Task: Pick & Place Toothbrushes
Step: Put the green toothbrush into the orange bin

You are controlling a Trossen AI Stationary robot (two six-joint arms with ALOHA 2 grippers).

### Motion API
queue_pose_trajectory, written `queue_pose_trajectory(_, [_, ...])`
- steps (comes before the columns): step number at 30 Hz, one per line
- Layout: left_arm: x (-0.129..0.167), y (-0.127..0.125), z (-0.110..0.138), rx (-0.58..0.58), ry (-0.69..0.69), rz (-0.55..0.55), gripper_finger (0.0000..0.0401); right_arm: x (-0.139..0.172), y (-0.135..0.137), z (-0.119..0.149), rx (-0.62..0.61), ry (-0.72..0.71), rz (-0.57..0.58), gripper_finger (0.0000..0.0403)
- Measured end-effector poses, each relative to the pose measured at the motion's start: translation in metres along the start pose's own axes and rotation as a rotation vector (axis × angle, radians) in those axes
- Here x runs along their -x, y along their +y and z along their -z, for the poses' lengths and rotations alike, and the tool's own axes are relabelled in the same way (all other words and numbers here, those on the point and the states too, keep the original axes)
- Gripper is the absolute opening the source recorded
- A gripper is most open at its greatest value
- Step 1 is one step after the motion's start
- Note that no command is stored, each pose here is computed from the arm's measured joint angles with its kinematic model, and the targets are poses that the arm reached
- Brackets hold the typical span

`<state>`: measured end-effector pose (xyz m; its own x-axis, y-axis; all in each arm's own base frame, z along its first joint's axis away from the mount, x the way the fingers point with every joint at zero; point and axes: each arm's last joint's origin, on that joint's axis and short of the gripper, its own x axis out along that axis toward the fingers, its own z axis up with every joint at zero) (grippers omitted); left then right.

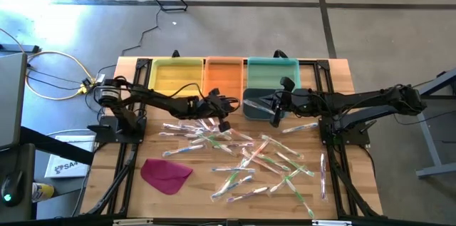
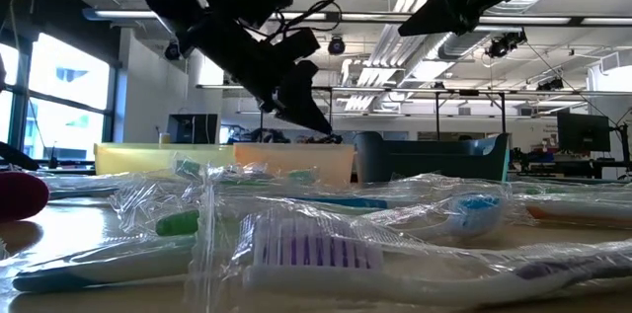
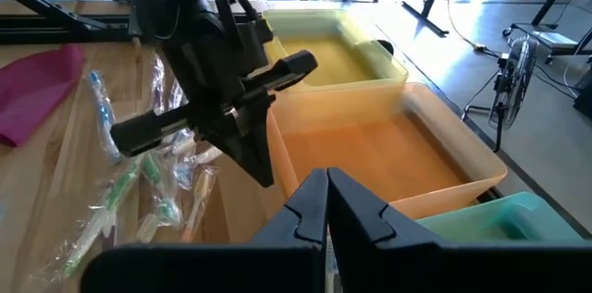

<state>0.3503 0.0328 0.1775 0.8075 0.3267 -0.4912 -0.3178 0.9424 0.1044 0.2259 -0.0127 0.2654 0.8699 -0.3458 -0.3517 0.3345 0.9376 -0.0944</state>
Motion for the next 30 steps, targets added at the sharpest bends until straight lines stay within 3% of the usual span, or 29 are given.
queue_pose_trajectory(8, [0.002,-0.002,0.0,-0.005,0.007,0.065,0.0,0.0,0.0,0.0,0.0,0.001,0.0,0.0003])
queue_pose_trajectory(22, [0.055,0.012,-0.027,-0.048,0.015,0.036,0.0,0.0,0.0,0.002,0.008,0.023,0.001,0.0003])
queue_pose_trajectory(30, [0.072,0.004,-0.034,-0.085,-0.01,0.07,0.0,0.0,0.0,0.003,0.011,0.033,0.001,0.0003])
